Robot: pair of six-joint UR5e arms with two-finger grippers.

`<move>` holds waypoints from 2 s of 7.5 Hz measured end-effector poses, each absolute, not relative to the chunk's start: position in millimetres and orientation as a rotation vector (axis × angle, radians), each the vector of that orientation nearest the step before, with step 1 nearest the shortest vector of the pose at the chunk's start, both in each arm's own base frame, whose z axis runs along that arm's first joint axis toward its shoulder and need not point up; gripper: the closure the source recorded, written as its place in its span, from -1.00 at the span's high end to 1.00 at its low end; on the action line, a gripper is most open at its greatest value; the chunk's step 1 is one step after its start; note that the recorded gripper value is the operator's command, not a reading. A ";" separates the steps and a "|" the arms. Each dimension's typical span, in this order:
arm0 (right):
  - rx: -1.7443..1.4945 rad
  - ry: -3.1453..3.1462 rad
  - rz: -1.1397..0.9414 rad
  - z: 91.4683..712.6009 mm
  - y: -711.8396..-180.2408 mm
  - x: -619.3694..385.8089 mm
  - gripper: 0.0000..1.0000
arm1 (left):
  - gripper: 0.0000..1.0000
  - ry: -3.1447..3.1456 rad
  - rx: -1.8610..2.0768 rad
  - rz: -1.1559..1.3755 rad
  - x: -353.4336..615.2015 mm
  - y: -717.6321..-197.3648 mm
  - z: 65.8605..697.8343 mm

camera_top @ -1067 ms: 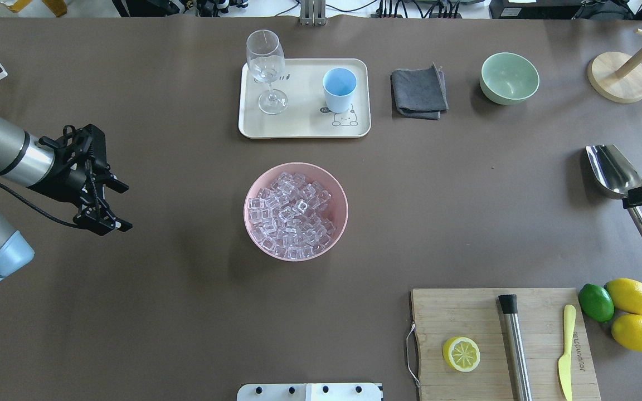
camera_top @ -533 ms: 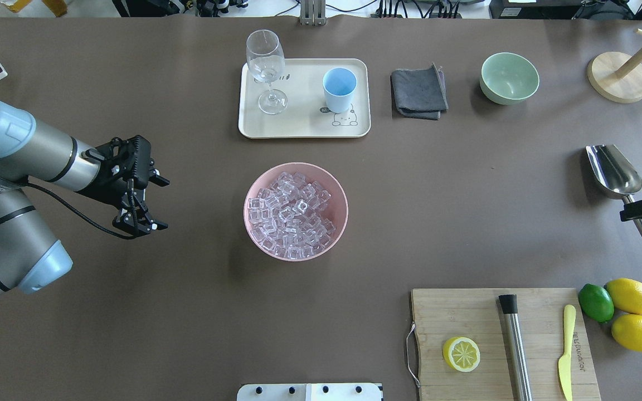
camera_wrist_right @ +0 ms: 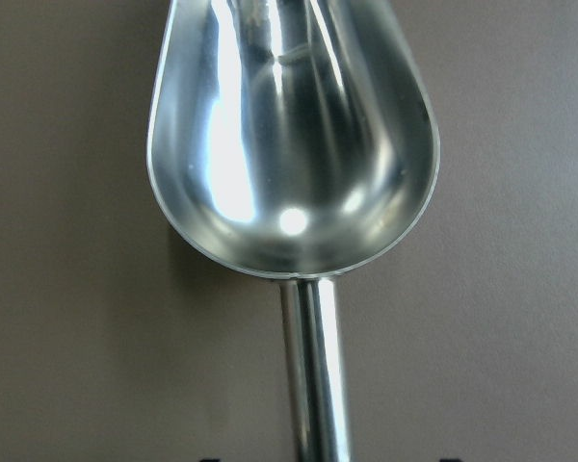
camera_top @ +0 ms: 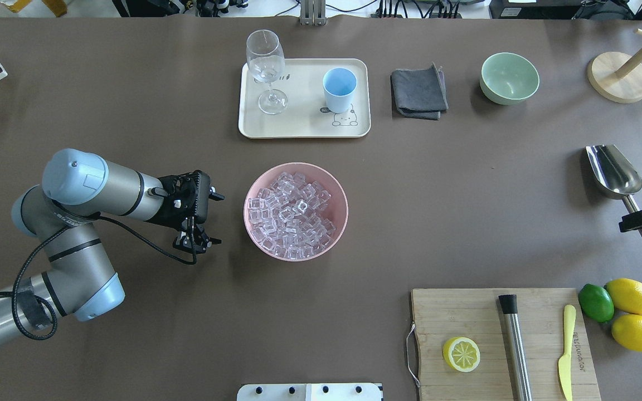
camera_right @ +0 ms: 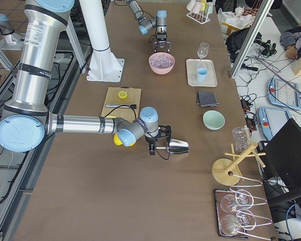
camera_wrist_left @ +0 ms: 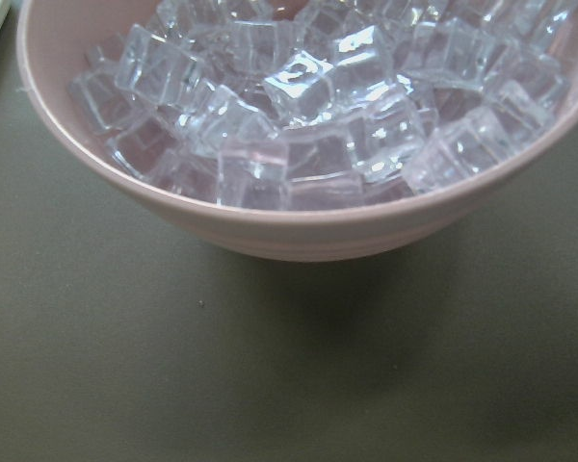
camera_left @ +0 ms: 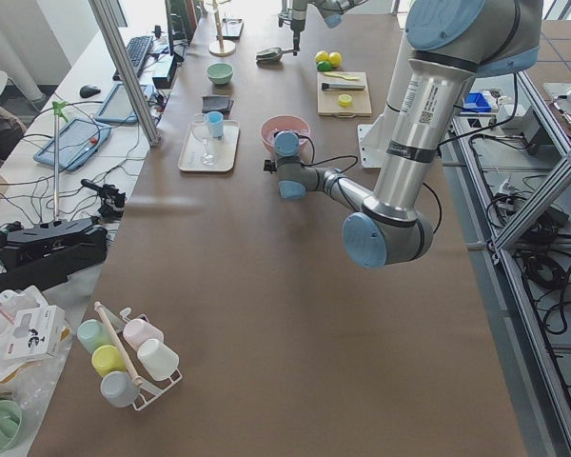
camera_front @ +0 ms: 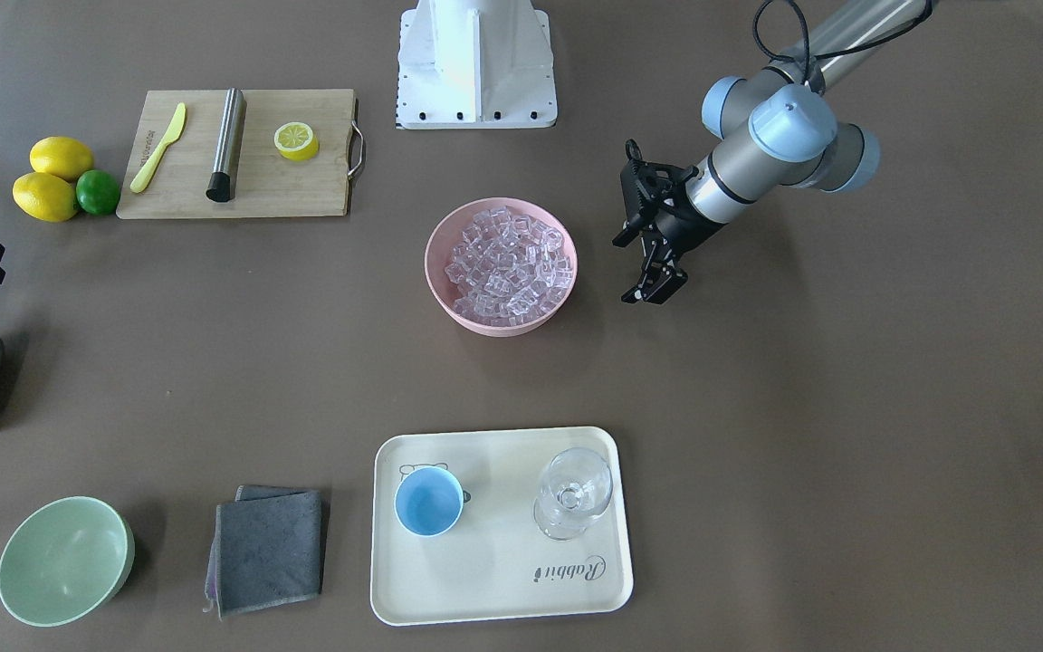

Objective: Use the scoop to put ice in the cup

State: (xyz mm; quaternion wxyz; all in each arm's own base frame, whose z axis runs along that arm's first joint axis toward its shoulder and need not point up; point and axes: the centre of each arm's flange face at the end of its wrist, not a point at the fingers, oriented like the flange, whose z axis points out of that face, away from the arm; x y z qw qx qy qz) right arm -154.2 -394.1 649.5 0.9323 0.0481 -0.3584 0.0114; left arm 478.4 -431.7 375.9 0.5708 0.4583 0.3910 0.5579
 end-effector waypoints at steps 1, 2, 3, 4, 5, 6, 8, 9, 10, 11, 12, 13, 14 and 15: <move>0.097 -0.734 0.020 649.5 -393.3 -156.1 0.51 | 0.99 0.930 1.076 1.289 481.2 -432.6 381.1; 0.101 -0.738 0.019 649.7 -392.6 -157.1 0.40 | 0.99 0.954 1.053 1.247 483.0 -433.1 381.4; 0.108 -0.749 0.030 652.2 -391.5 -157.8 0.13 | 0.99 0.970 1.040 1.220 485.0 -434.0 378.9; 0.115 -0.760 0.037 656.0 -390.4 -158.4 -0.29 | 0.99 0.981 1.033 1.208 486.9 -434.1 375.9; 0.119 -0.765 0.041 658.4 -389.7 -158.6 -0.68 | 0.99 0.990 1.034 1.206 490.0 -433.6 370.5; 0.121 -0.767 0.042 659.5 -389.4 -158.6 -1.00 | 0.99 0.998 1.034 1.210 494.2 -431.0 366.1; 0.121 -0.769 0.041 659.6 -388.4 -158.3 -1.00 | 0.99 1.011 1.039 1.221 502.0 -425.4 358.4; 0.121 -0.772 0.040 658.4 -386.6 -157.2 -1.00 | 0.99 1.014 1.040 1.223 503.7 -424.1 356.7; 0.124 -0.777 0.038 654.0 -384.0 -155.3 -1.00 | 0.99 1.018 1.042 1.225 505.5 -423.0 354.6; 0.132 -0.784 0.028 647.1 -381.5 -153.3 -1.00 | 0.99 1.019 1.045 1.227 507.5 -421.9 352.5; 0.138 -0.796 -0.010 641.6 -378.7 -152.6 -1.00 | 0.99 1.020 1.046 1.228 509.4 -420.6 351.5; 0.143 -0.809 -0.083 638.2 -376.6 -152.0 -1.00 | 0.99 1.022 1.045 1.230 511.1 -419.5 350.8; 0.158 -0.810 -0.161 629.0 -377.1 -149.6 -1.00 | 0.99 1.023 1.047 1.231 512.5 -419.1 349.6; 0.174 -0.794 -0.229 616.2 -379.1 -145.5 -1.00 | 0.99 1.023 1.048 1.230 513.3 -419.3 348.5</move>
